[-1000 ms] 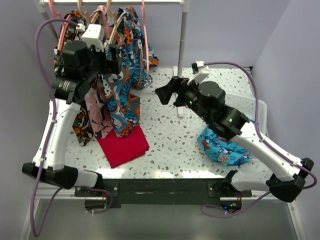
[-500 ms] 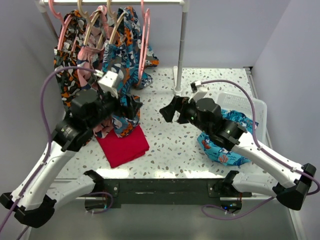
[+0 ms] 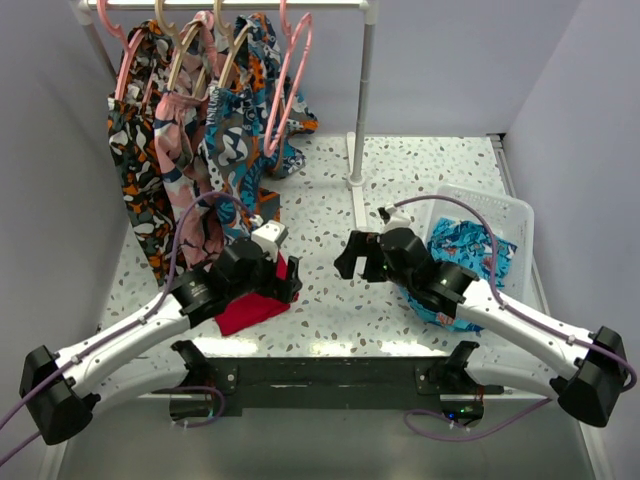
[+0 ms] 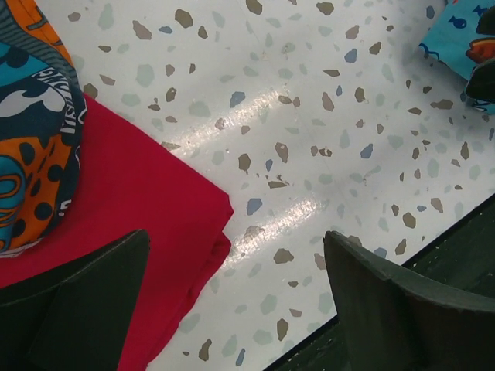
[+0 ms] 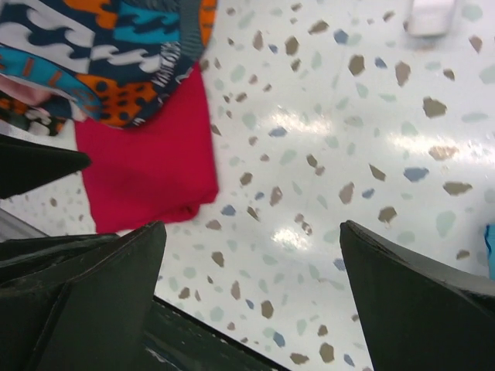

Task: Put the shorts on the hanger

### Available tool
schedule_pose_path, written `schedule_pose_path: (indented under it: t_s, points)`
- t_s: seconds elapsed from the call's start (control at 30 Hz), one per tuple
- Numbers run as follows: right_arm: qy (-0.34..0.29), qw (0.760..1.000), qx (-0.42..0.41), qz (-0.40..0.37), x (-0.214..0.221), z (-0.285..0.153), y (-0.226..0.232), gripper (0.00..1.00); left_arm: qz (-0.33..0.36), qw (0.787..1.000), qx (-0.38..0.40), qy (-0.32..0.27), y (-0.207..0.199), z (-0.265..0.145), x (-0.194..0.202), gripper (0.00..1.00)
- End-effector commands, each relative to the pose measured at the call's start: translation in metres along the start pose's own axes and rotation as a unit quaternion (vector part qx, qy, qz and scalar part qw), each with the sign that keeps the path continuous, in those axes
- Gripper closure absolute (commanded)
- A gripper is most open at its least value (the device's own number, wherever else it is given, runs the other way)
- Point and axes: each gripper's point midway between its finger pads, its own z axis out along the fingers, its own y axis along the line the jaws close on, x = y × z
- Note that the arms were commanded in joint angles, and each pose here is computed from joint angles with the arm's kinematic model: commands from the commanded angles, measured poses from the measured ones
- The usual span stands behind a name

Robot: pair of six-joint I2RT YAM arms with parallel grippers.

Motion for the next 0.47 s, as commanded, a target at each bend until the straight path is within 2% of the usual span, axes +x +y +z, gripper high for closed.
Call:
schedule_pose_path:
  t_s: [0.0, 0.1, 0.17, 0.33, 0.43]
  points:
    - [0.011, 1.0, 0.026, 0.007, 0.009, -0.013, -0.018, 0.02, -0.002, 1.0, -0.028, -0.014, 0.003, -0.006, -0.011, 0.0]
    - [0.009, 0.999, 0.048, 0.004, 0.012, -0.018, -0.031, 0.02, 0.004, 0.999, -0.042, -0.001, 0.011, -0.011, -0.002, 0.0]
    - [0.001, 0.999, 0.046, 0.008, 0.012, -0.019, -0.032, 0.02, -0.016, 0.998, -0.059, -0.018, 0.018, -0.013, -0.004, 0.0]
    - [-0.01, 0.999, 0.045, 0.012, 0.009, -0.02, -0.033, 0.02, -0.056, 0.995, -0.036, -0.076, 0.012, -0.031, -0.02, 0.0]
    - [-0.018, 0.999, 0.05, 0.011, 0.004, -0.022, -0.033, 0.02, -0.073, 0.994, -0.032, -0.07, 0.011, -0.029, -0.013, 0.0]
